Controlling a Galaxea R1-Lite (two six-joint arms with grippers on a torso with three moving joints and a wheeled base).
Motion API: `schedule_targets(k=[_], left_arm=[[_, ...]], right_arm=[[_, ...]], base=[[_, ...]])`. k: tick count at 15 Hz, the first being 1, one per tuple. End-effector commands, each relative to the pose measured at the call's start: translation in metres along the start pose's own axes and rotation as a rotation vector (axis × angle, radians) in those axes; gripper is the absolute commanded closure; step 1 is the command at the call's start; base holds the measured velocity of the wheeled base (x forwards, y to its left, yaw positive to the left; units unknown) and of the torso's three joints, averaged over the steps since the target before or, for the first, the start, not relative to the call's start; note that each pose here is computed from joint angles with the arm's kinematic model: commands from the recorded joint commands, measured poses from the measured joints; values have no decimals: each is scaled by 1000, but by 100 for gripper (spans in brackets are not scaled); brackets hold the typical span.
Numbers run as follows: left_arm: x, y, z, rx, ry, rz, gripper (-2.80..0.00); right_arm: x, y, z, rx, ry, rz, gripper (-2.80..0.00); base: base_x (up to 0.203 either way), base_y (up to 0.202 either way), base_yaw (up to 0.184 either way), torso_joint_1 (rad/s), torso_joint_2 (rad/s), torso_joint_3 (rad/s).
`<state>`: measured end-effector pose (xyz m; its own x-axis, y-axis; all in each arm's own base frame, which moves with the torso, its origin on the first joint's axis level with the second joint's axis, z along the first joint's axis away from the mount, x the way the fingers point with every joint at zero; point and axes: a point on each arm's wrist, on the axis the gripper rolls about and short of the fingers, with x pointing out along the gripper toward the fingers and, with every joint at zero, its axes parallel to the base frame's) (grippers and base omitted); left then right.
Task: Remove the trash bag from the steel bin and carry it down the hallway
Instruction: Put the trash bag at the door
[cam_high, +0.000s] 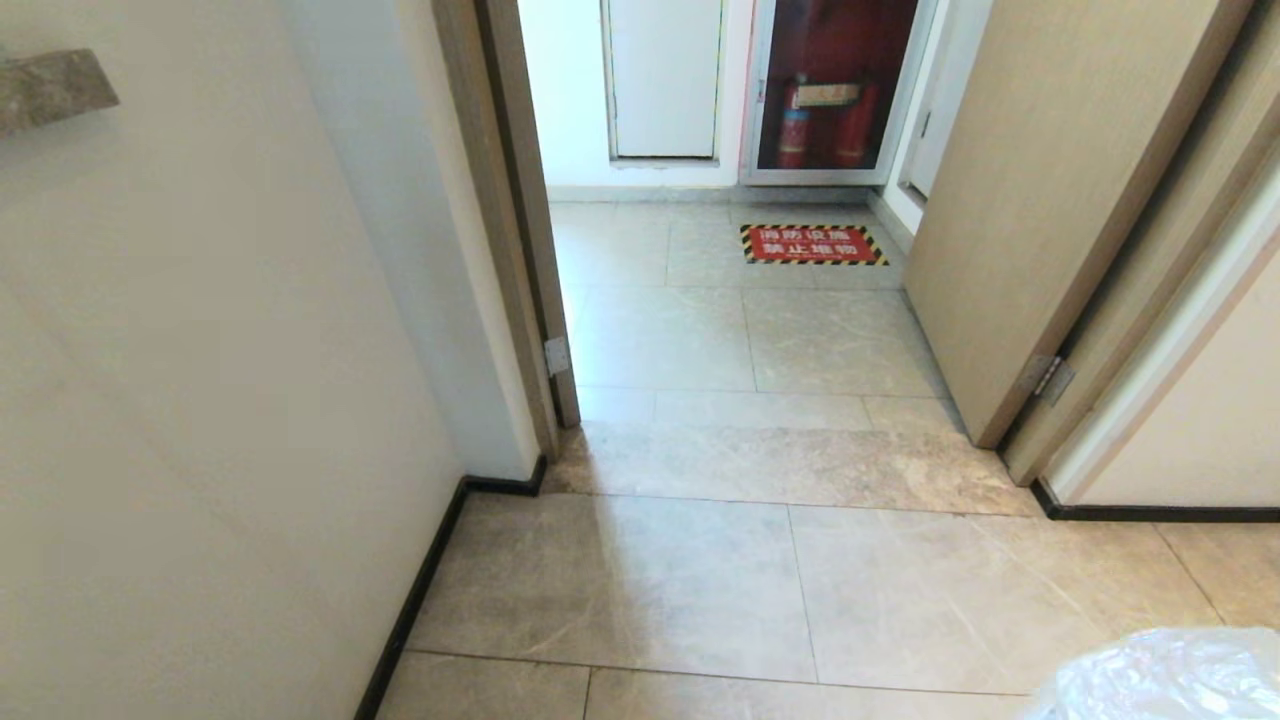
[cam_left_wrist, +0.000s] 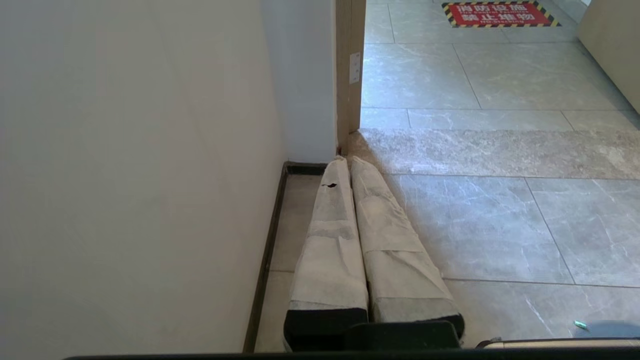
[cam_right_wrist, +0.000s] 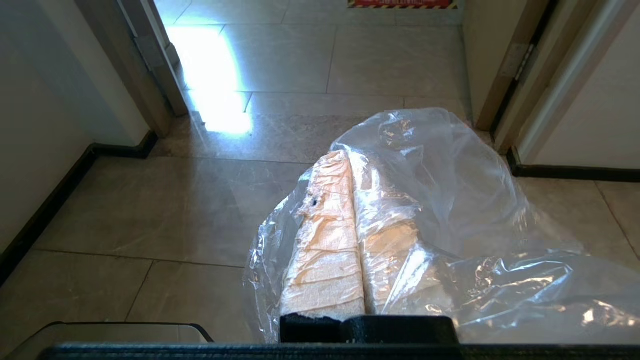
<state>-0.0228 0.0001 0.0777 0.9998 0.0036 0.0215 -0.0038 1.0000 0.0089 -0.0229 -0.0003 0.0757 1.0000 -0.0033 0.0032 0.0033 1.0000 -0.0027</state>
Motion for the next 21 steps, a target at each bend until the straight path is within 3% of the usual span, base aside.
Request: schedule_targets(k=[1,21], left_arm=[[1,0,-3,0,9,1,0],[1,0,-3,3,9,2,0]], right_arm=[[0,0,0,0,0,1,0],[0,0,0,0,0,2,0]], base=[[0,0,0,0,0,0],[0,0,0,0,0,0]])
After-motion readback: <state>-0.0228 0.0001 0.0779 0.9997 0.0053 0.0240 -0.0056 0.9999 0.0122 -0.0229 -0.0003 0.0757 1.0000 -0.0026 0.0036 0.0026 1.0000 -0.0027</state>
